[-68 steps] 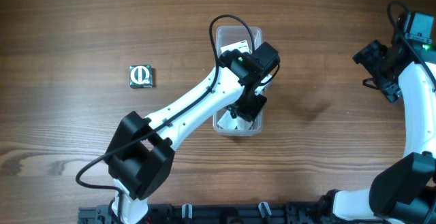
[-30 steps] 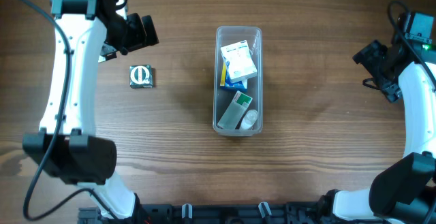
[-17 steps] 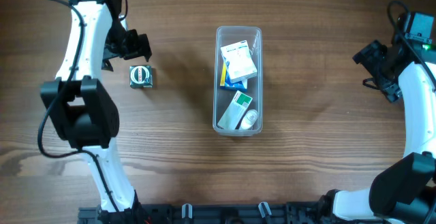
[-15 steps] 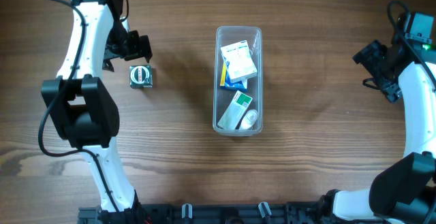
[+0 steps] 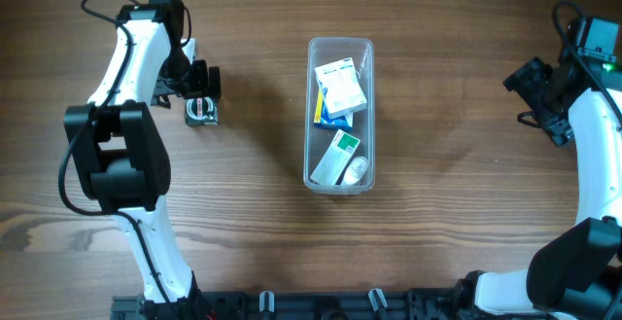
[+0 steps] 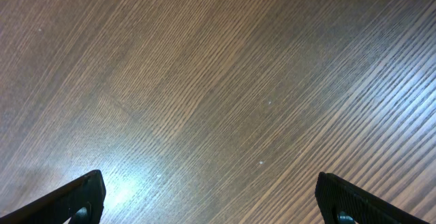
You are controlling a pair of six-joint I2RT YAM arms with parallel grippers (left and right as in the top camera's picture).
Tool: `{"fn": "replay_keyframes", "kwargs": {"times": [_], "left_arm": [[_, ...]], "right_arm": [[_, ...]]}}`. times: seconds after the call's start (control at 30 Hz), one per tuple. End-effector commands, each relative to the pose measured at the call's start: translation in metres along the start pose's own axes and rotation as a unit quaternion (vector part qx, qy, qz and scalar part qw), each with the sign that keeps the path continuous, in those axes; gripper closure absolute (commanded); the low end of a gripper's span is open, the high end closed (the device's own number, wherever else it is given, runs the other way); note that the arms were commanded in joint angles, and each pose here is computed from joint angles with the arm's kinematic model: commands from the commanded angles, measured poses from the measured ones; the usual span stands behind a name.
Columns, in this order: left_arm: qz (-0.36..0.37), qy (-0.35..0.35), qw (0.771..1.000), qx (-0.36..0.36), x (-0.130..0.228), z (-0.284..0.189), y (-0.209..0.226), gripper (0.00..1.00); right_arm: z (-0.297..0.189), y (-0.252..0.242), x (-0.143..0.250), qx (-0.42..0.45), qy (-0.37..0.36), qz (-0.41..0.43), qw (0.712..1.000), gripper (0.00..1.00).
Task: Pack container
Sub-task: 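Move the left gripper to the green Zam-Buk tin and grasp it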
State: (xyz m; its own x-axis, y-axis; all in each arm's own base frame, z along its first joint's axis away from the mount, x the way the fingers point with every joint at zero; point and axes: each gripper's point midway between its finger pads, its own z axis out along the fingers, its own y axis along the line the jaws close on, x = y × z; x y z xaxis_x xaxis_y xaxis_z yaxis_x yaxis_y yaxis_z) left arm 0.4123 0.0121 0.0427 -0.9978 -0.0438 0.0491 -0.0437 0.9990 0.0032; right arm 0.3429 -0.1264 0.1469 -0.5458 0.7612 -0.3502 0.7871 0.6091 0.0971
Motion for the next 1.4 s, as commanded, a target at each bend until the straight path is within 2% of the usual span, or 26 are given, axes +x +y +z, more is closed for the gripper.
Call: {"fn": "replay_keyframes", "kwargs": {"times": [0.0,0.17,0.53,1.37], "left_arm": [[0.025,0.004,1.000,0.006,0.000,0.005,-0.008,0.01],[0.035,-0.002,0.999,0.005,-0.002,0.005,-0.020,0.01],[0.020,-0.001,1.000,0.003,-0.002,0.007,-0.017,0.01],[0.002,0.052,0.999,0.005,0.016,0.047,-0.003,0.01]], "right_arm": [[0.003,0.001,0.002,-0.001,0.006,-0.003,1.000,0.00],[0.003,0.001,0.002,-0.001,0.006,-0.003,1.000,0.00],[0.003,0.001,0.001,-0.001,0.006,-0.003,1.000,0.00],[0.003,0.001,0.001,-0.001,0.006,-0.003,1.000,0.00]]}}
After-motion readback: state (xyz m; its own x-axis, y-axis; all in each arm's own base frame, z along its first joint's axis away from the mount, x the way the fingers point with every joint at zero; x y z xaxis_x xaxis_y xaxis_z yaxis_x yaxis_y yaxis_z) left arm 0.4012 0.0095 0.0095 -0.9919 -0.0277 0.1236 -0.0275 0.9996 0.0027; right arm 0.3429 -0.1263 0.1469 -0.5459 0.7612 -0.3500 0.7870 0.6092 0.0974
